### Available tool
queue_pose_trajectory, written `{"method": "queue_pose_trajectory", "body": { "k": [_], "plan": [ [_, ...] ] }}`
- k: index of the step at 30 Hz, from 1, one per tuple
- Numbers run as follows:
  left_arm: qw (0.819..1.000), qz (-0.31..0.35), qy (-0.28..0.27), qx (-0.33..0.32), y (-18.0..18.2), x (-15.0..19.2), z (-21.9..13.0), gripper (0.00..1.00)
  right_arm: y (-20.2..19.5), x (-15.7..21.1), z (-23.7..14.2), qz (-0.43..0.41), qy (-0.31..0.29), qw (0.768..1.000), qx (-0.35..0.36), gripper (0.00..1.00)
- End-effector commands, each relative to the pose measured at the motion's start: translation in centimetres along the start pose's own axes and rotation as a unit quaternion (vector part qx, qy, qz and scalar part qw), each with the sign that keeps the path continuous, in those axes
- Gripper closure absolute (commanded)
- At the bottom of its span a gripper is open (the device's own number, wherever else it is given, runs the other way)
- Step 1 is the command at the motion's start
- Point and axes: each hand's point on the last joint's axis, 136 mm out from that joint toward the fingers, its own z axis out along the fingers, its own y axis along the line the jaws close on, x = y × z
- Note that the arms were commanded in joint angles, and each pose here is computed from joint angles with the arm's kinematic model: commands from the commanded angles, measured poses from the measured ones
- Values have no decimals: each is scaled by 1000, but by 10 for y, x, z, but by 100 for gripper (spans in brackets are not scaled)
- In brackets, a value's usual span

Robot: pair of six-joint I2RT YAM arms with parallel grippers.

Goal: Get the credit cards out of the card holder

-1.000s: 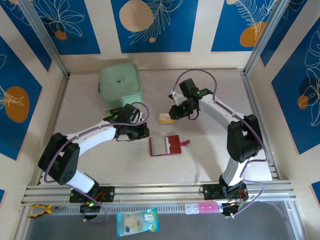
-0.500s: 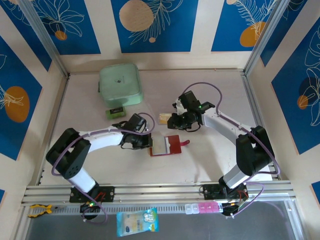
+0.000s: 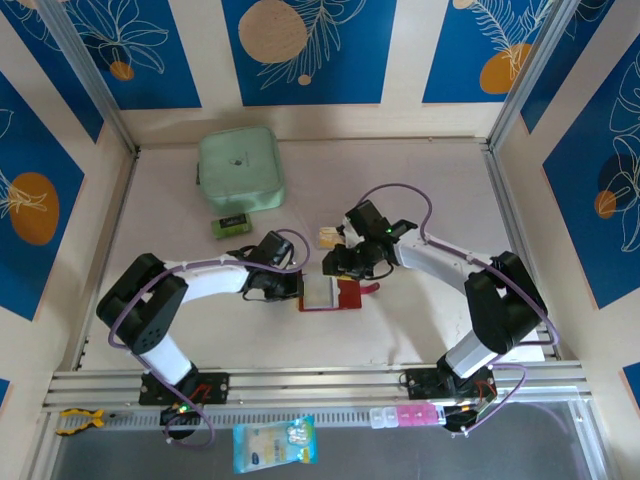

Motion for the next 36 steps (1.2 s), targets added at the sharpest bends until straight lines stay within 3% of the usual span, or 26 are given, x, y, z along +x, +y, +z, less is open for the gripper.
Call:
{"method": "queue_pose_trajectory", "body": {
  "k": [1, 10, 36],
  "plan": [
    [1000, 3, 8, -24, 11, 7, 5, 99, 9, 8, 13, 23, 21, 999, -29, 60],
    [1000, 1, 10, -26, 17, 14, 3, 99, 5, 14, 36, 38, 47, 998, -16, 69],
    [1000, -7, 14, -23, 21, 20, 2, 98, -30, 25, 52, 44, 55, 996, 58, 75]
  ]
}}
